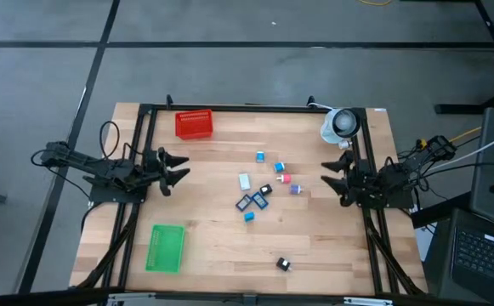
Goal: Pick & Place Office items
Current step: Put the light blue digital timer into the green bin
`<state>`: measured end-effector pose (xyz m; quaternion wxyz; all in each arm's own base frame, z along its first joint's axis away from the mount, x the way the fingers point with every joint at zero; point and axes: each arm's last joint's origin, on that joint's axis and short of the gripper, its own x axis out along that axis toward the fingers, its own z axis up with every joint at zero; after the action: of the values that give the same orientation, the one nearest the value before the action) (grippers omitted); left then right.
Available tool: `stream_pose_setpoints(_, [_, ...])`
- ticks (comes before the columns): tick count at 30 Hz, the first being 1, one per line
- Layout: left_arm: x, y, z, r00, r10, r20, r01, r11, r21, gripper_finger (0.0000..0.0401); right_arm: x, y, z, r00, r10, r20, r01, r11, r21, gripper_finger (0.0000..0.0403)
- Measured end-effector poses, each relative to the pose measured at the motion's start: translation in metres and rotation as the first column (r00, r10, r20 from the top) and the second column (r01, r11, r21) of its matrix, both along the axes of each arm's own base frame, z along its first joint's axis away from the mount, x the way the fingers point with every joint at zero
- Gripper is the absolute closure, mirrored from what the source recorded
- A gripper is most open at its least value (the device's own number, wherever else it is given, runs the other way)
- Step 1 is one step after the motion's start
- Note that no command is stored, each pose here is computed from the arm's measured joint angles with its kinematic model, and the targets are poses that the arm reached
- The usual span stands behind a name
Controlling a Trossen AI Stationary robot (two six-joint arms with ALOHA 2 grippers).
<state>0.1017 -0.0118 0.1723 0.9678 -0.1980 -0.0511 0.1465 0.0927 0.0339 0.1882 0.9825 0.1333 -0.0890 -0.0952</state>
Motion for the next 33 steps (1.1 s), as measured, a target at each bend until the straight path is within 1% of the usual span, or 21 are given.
stream_pose_setpoints(2, [0.000, -0.001, 0.003, 0.998, -0.045, 0.039, 0.046, 0.999, -0.013, 0.0162, 0.000, -0.002, -0.001, 0.997, -0.072, -0.020, 0.072, 0.997, -0.022, 0.0156])
stream_pose_setpoints(4, [0.000, -0.002, 0.008, 0.994, -0.060, 0.087, 0.063, 0.997, -0.035, 0.0162, -0.001, -0.004, -0.001, 0.989, -0.143, -0.033, 0.141, 0.989, -0.043, 0.0156])
stream_pose_setpoints(6, [-0.001, -0.002, 0.012, 0.988, -0.074, 0.136, 0.081, 0.996, -0.048, 0.0162, -0.002, -0.007, 0.000, 0.967, -0.252, -0.036, 0.251, 0.968, -0.027, 0.0156])
stream_pose_setpoints(8, [-0.002, -0.002, 0.018, 0.975, -0.083, 0.204, 0.102, 0.991, -0.084, 0.0162, -0.003, -0.011, 0.000, 0.934, -0.354, -0.048, 0.355, 0.935, 0.015, 0.0156])
stream_pose_setpoints(11, [-0.003, -0.002, 0.023, 0.961, -0.084, 0.265, 0.118, 0.986, -0.114, 0.0162, -0.006, -0.015, -0.001, 0.875, -0.479, -0.068, 0.483, 0.874, 0.060, 0.0156])
stream_pose_setpoints(14, [-0.002, -0.002, 0.021, 0.966, -0.098, 0.240, 0.121, 0.989, -0.083, 0.0162, -0.008, -0.018, -0.002, 0.812, -0.578, -0.085, 0.584, 0.805, 0.104, 0.0156])
stream_pose_setpoints(16, [-0.002, -0.002, 0.018, 0.977, -0.079, 0.200, 0.092, 0.994, -0.059, 0.0162, -0.009, -0.018, -0.003, 0.790, -0.607, -0.089, 0.613, 0.780, 0.125, 0.0156])
stream_pose_setpoints(18, [-0.001, -0.001, 0.016, 0.983, -0.038, 0.181, 0.051, 0.997, -0.066, 0.0162, -0.009, -0.018, -0.003, 0.786, -0.612, -0.091, 0.618, 0.776, 0.124, 0.0156])
stream_pose_setpoints(20, [-0.002, 0.001, 0.016, 0.984, 0.025, 0.178, -0.009, 0.996, -0.089, 0.0162, -0.008, -0.018, -0.003, 0.794, -0.602, -0.090, 0.608, 0.785, 0.115, 0.0156])
stream_pose_setpoints(21, [-0.002, 0.002, 0.015, 0.985, 0.052, 0.166, -0.038, 0.996, -0.086, 0.0162, -0.008, -0.018, -0.003, 0.796, -0.598, -0.092, 0.605, 0.789, 0.103, 0.0156])
stream_pose_setpoints(24, [-0.002, 0.003, 0.011, 0.988, 0.107, 0.114, -0.103, 0.994, -0.045, 0.0162, -0.008, -0.018, -0.003, 0.793, -0.600, -0.107, 0.605, 0.796, 0.026, 0.0156])
stream_pose_setpoints(26, [-0.002, 0.004, 0.008, 0.987, 0.139, 0.084, -0.135, 0.989, -0.058, 0.0162, -0.009, -0.019, -0.002, 0.771, -0.625, -0.120, 0.627, 0.778, -0.025, 0.0156])
stream_pose_setpoints(28, [-0.001, 0.003, 0.006, 0.990, 0.125, 0.070, -0.121, 0.991, -0.061, 0.0162, -0.009, -0.019, -0.002, 0.764, -0.633, -0.122, 0.634, 0.772, -0.034, 0.0156])
stream_pose_setpoints(29, [0.000, 0.003, 0.006, 0.993, 0.098, 0.069, -0.094, 0.994, -0.061, 0.0162, -0.008, -0.019, -0.002, 0.772, -0.625, -0.117, 0.627, 0.778, -0.020, 0.0156])
stream_pose_setpoints(30, [0.000, 0.001, 0.005, 0.996, 0.059, 0.065, -0.055, 0.997, -0.060, 0.0162, -0.008, -0.019, -0.002, 0.786, -0.608, -0.110, 0.610, 0.792, -0.017, 0.0156])
stream_pose_setpoints(32, [0.002, -0.001, 0.005, 0.998, -0.033, 0.057, 0.035, 0.998, -0.043, 0.0162, -0.006, -0.018, -0.001, 0.830, -0.551, -0.093, 0.551, 0.834, -0.024, 0.0156])
stream_pose_setpoints(33, [0.004, -0.002, 0.004, 0.998, -0.057, 0.035, 0.059, 0.998, -0.035, 0.0162, -0.005, -0.018, -0.001, 0.852, -0.517, -0.084, 0.517, 0.856, -0.030, 0.0156])
